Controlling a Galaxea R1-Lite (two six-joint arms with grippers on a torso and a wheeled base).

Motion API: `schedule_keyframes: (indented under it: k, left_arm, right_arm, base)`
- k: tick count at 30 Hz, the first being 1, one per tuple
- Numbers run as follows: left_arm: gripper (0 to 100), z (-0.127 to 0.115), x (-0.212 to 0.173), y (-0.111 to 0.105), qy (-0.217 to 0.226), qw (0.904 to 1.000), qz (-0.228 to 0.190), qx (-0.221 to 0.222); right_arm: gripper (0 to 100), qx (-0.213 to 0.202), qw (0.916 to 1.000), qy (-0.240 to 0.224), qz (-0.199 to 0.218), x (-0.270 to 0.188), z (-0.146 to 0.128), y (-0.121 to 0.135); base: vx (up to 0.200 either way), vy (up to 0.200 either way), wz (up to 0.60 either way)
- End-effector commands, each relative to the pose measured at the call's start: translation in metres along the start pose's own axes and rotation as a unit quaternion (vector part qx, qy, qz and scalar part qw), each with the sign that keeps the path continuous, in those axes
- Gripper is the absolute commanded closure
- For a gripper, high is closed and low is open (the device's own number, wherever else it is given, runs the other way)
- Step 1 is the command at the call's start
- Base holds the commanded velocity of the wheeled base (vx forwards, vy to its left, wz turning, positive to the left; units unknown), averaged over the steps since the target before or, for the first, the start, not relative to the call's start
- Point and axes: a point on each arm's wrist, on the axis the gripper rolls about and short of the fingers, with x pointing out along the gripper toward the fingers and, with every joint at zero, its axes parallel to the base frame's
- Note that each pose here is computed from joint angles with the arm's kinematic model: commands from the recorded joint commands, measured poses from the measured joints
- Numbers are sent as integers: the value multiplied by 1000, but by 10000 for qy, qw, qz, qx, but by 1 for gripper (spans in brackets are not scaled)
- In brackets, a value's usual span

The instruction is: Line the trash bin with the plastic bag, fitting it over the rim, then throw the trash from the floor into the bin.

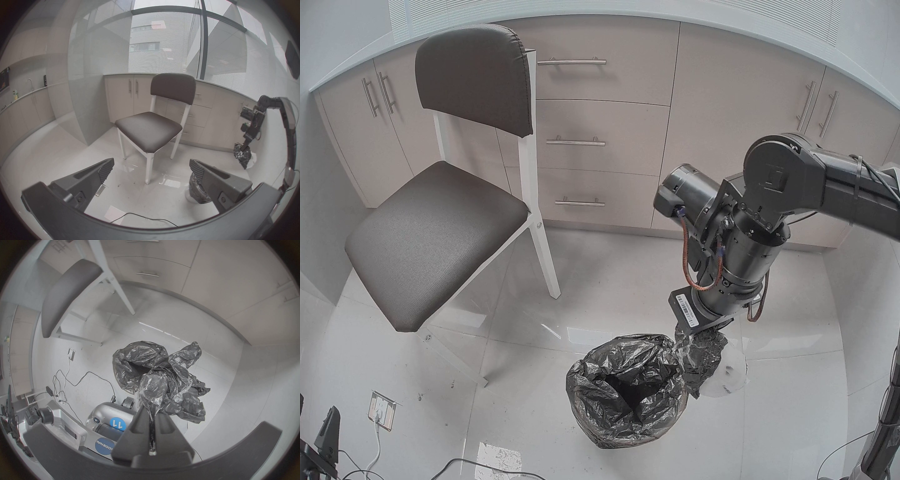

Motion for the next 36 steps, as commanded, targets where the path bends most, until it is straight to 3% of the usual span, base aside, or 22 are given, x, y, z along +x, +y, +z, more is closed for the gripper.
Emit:
schedule_keyframes:
  k: [1, 5, 9, 18, 24, 25, 30, 31, 36]
  left_arm:
    - [0, -33, -2, 3, -230, 9990, 362, 86]
    - [0, -50, 12, 4, -193, 9990, 383, 131]
    - [0, -53, 20, 4, -648, 9974, 295, 113]
    - [0, -55, 22, 4, -730, 9966, 258, 265]
    - [0, -57, 23, 2, -655, 9970, -184, 368]
    - [0, -57, 23, 2, -632, 9968, -279, 414]
    - [0, -57, 23, 2, -623, 9968, -287, 400]
    - [0, -57, 23, 2, -631, 9968, -280, 391]
    - [0, -57, 23, 2, -622, 9971, -276, 330]
  right_arm:
    - [100, -375, 9993, 22, 46, 12, -5, 29]
    - [100, -440, 9990, 79, -47, 29, -3, 38]
    - [100, -482, 9987, 132, -63, 42, -1, 44]
    - [100, -518, 9981, 309, -148, 82, 3, 55]
    - [100, -512, 9987, -10, -36, 105, 11, 68]
    - [100, -524, 9983, -246, 30, 110, 14, 76]
    - [100, -723, 9957, -575, 103, 116, 18, 86]
    - [100, -872, 9938, -692, -37, 123, 20, 89]
    - [100, -1000, 9917, -805, -85, 137, 21, 95]
  base:
    - [0, 0, 0]
    - [0, 0, 0]
    - [0, 0, 0]
    - [0, 0, 0]
    - [0, 0, 0]
    - [0, 0, 0]
    - [0, 0, 0]
    - [0, 0, 0]
    - [0, 0, 0]
